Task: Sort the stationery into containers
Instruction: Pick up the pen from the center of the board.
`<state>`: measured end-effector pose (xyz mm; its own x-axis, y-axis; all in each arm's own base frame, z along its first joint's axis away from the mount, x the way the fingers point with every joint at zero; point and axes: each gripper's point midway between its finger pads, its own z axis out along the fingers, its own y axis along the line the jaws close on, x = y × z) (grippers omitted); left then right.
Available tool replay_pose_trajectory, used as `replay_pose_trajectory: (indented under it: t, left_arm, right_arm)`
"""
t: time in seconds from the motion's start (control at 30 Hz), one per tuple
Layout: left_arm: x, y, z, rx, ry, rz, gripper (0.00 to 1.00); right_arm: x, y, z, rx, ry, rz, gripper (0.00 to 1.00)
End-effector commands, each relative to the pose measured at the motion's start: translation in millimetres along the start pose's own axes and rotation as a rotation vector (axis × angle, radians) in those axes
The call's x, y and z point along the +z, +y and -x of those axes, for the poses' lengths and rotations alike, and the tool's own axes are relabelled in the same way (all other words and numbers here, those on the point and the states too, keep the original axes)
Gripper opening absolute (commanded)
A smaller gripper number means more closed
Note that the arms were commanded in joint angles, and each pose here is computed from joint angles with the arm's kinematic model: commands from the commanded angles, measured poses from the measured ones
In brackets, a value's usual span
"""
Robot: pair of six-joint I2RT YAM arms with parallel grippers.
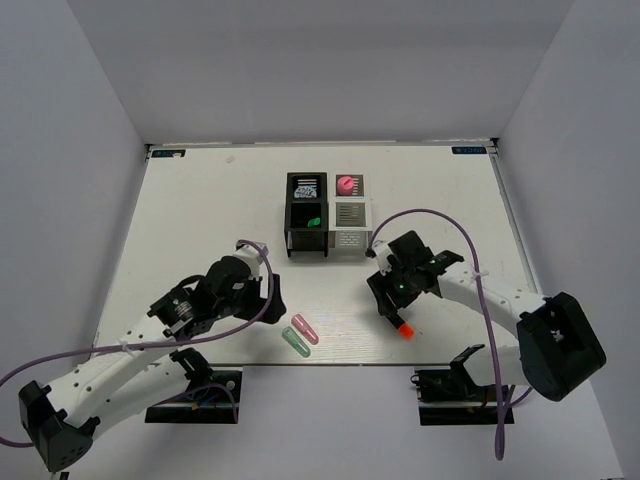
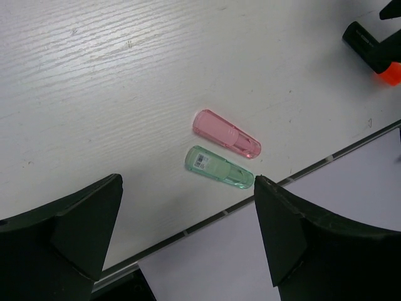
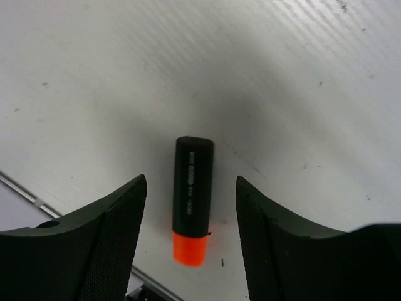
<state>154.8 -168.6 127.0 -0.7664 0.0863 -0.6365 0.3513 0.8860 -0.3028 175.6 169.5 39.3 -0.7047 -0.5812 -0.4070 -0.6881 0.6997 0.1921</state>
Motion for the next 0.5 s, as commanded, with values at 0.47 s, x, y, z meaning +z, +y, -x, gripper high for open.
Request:
replay_pose_trajectory:
  t: [0.47]
  left_arm:
    - [-5,6,-11,0.007,-0.013,-0.013,0.96]
  right_arm:
    - [25,-24,-31,-0.108,0.074,-0.146,0.53]
